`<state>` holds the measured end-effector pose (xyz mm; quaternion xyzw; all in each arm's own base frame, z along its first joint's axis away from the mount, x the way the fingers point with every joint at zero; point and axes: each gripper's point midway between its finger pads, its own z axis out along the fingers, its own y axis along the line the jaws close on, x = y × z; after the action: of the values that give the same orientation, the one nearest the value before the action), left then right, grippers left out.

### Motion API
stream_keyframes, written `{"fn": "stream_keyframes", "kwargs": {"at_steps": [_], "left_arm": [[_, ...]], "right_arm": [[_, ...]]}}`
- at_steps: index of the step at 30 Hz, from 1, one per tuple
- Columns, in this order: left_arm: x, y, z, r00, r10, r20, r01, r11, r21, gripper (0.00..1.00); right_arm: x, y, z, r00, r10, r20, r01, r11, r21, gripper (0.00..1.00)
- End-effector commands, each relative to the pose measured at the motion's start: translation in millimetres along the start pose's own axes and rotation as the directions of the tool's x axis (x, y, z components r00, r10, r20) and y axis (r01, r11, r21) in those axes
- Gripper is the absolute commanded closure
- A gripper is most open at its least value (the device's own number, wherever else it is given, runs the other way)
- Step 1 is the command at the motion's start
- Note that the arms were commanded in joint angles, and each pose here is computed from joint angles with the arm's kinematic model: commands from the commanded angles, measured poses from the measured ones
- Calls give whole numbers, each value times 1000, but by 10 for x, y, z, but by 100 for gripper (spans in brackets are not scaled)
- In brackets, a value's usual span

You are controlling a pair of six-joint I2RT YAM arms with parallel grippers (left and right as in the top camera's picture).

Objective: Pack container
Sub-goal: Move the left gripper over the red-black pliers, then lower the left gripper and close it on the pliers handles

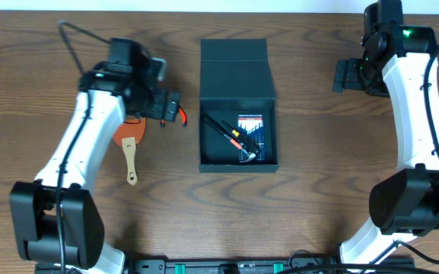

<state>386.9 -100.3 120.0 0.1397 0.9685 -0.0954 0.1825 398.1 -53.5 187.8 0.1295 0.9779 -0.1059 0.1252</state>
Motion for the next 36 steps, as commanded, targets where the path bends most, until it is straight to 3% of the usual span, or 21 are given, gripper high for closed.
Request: {"fn": "stream_keyframes", "kwargs": {"at_steps": [1, 13, 18, 36], "left_arm": [[-123, 100, 57, 997, 74, -10, -75, 990, -118, 2], [1, 405, 574, 989, -17, -145, -2, 992, -130, 1], [118, 440, 780, 978, 39, -206, -63, 992, -111, 1], [133, 459, 955, 972, 88, -219, -112, 989, -96, 1]], "right_arm": [[1, -21, 3, 1000, 11, -2, -11, 1000, 3, 1], [1, -21, 3, 1000, 11, -2, -11, 1000, 3, 1], [1, -21, 3, 1000, 11, -2, -11, 1000, 3, 1], [1, -21, 3, 1000, 11, -2, -11, 1000, 3, 1]]}}
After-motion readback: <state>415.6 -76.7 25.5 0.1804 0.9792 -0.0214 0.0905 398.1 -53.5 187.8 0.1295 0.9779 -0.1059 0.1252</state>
